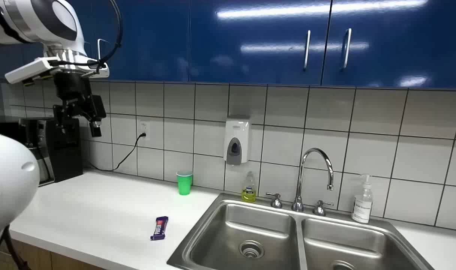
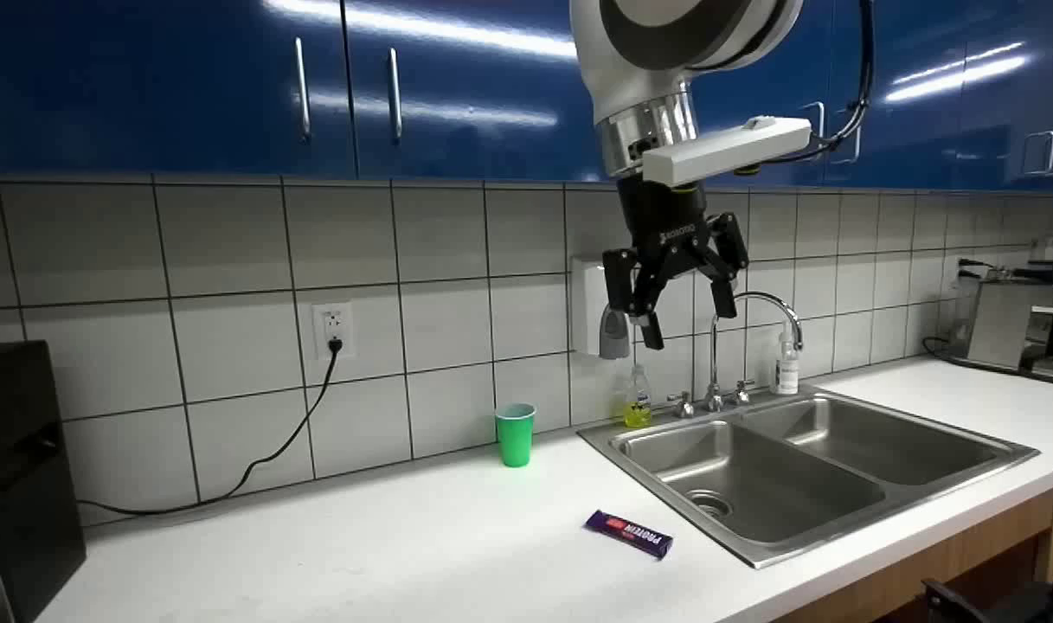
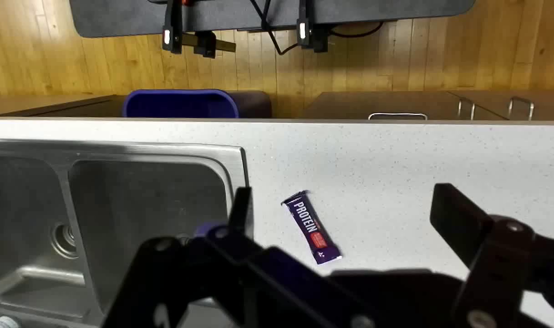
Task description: Put the chocolate bar inside the sink
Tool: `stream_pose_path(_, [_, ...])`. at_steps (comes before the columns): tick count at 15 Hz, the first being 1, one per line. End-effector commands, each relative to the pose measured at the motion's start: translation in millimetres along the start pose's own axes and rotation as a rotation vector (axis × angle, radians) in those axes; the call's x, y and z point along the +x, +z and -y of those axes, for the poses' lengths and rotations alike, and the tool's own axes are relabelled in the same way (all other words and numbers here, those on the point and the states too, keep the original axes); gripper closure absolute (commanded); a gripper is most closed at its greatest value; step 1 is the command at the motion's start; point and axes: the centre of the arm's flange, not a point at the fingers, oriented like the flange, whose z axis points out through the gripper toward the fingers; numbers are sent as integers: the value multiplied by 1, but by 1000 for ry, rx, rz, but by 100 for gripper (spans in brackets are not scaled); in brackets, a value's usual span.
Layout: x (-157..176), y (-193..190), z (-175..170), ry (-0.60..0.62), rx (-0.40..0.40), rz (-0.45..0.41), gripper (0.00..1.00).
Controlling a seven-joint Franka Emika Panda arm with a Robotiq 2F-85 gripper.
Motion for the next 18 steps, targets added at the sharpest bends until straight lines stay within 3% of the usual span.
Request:
stream_pose_path(1, [0,0,0,0,0,0,0])
stream_pose_path(11, [6,12,-14,-262,53,-51,0])
stream_pose_path(18, [19,38,-51,-243,112,-50,0])
